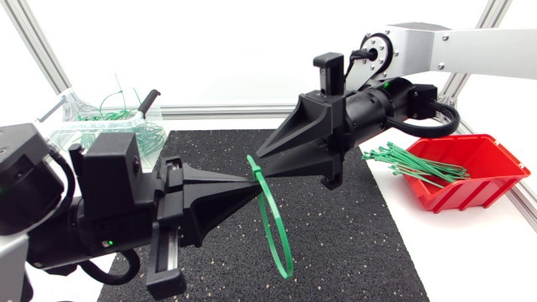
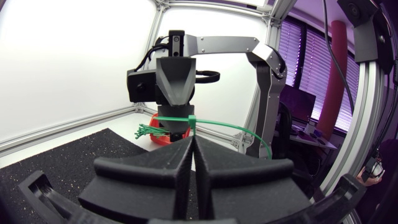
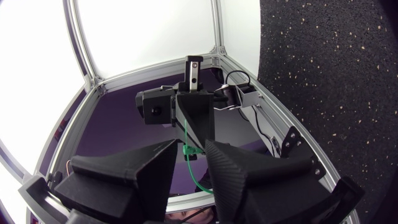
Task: Take a green cable tie from the red box, thread the tail through the head to close it, then place it in the transparent bin on the left.
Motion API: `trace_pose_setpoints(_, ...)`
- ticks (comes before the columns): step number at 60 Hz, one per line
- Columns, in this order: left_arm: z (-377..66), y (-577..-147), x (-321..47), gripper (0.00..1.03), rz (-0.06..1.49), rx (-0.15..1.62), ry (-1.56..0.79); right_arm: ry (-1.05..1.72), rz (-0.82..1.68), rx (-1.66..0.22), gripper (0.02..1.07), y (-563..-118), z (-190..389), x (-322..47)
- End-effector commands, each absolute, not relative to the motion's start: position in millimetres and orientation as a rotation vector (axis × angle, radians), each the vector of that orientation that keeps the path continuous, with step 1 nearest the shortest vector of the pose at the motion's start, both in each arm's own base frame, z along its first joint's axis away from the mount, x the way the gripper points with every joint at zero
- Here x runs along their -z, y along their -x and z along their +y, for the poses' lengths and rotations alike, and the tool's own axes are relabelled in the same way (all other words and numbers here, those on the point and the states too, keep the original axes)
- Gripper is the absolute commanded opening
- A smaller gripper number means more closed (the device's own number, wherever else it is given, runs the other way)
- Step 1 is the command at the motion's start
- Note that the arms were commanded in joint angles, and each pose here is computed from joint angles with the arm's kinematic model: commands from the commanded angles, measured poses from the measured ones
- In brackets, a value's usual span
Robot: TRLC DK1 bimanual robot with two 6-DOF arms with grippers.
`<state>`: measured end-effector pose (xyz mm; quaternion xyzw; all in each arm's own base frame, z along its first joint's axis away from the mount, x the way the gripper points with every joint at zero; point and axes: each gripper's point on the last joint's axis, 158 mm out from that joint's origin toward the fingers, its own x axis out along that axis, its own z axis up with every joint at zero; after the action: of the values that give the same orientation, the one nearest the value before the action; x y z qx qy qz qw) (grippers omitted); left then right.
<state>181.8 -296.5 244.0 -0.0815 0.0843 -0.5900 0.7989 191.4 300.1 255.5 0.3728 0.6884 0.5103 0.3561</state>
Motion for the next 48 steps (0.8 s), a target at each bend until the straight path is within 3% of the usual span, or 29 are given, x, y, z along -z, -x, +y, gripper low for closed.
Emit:
trace_pose_setpoints(1, -297.2, -177.9, -239.6, 0.04, 0.194, 1.280, 0.177, -0.934, 1.770, -1.349, 0.40, -187.4, 305.0, -260.7)
trace_pose_setpoints(23, -299.1, -177.5, -237.5, 0.04, 0.201, 1.289, 0.176, -0.913, 1.783, -1.368, 0.39, -181.4, 310.3, -262.6)
trace_pose_setpoints(26, -299.5, -177.1, -238.2, 0.04, 0.200, 1.290, 0.177, -0.915, 1.780, -1.367, 0.30, -183.8, 310.6, -262.1)
trace_pose_setpoints(31, -299.5, -176.7, -237.5, 0.04, 0.201, 1.292, 0.176, -0.920, 1.773, -1.363, 0.08, -189.0, 310.6, -259.3)
trace_pose_setpoints(48, -298.9, -176.1, -238.7, 0.04, 0.198, 1.294, 0.177, -0.923, 1.776, -1.359, 0.08, -191.5, 311.3, -255.9)
